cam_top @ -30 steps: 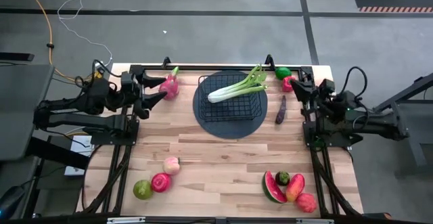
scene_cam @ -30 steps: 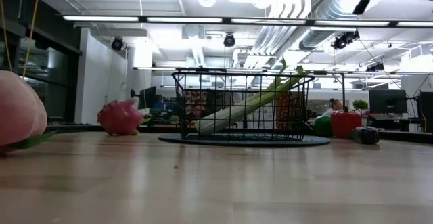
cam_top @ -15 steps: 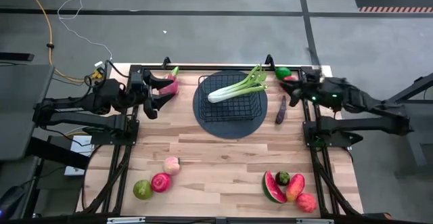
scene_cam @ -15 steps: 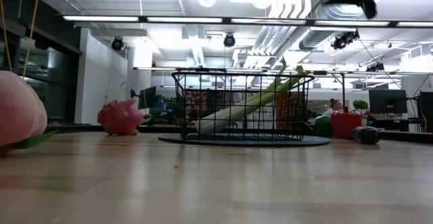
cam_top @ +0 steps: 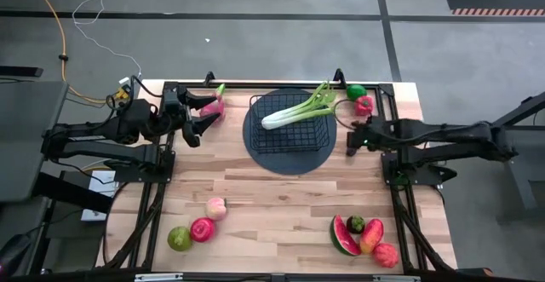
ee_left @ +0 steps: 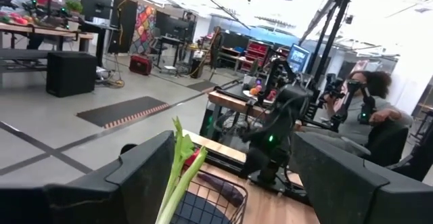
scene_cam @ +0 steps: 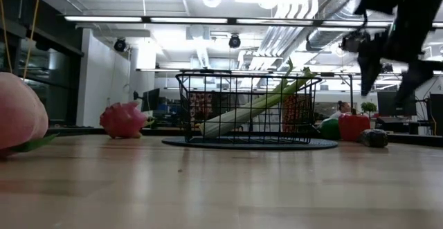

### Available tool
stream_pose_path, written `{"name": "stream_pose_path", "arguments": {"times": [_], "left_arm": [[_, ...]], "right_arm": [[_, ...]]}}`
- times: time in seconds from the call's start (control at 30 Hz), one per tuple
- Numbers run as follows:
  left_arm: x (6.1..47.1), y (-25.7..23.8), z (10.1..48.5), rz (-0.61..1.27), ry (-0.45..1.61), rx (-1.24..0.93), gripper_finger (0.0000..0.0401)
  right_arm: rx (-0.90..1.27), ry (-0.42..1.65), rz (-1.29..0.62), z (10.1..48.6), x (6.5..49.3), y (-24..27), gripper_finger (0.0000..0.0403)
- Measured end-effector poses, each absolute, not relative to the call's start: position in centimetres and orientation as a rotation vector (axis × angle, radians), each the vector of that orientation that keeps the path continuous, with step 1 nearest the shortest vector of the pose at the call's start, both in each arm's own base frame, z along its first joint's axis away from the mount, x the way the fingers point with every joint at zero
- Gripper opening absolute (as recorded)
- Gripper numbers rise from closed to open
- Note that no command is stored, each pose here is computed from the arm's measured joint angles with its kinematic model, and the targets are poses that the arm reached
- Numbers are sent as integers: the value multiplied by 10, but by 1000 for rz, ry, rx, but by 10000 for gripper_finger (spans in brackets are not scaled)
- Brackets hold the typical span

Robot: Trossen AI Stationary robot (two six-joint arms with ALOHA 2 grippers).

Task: Build produce basket
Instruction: Put the eggplant into the wire basket

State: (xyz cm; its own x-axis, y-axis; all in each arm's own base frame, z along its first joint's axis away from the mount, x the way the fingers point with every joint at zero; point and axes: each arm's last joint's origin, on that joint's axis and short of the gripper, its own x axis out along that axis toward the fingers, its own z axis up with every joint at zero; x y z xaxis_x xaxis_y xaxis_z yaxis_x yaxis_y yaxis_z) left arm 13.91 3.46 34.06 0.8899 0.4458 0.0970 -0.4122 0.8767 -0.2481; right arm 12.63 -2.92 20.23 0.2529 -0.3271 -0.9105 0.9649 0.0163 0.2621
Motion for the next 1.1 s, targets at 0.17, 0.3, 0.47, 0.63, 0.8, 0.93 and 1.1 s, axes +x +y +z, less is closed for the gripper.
{"name": "stream_pose_path", "arguments": {"times": [0.17,0.3,0.47,0.63,0.8,0.93,1.1], "left_arm": [[139,35,341,452,-153,-224,289],[139,35,341,454,-148,-202,289],[139,35,341,466,-146,-189,289],[139,35,341,479,-147,-189,289],[139,35,341,481,-147,-189,289],[139,35,341,481,-148,-189,289],[139,35,341,481,-148,-189,289]], "right_arm": [[1199,697,-1215,164,132,-30,310],[1229,692,-1285,150,133,-30,310],[1176,701,-1348,142,137,-33,309],[1173,724,-1386,134,142,-37,309],[1142,756,-1418,128,145,-39,289],[1125,778,-1437,126,144,-39,237],[1100,846,-1453,136,140,-37,141]]}}
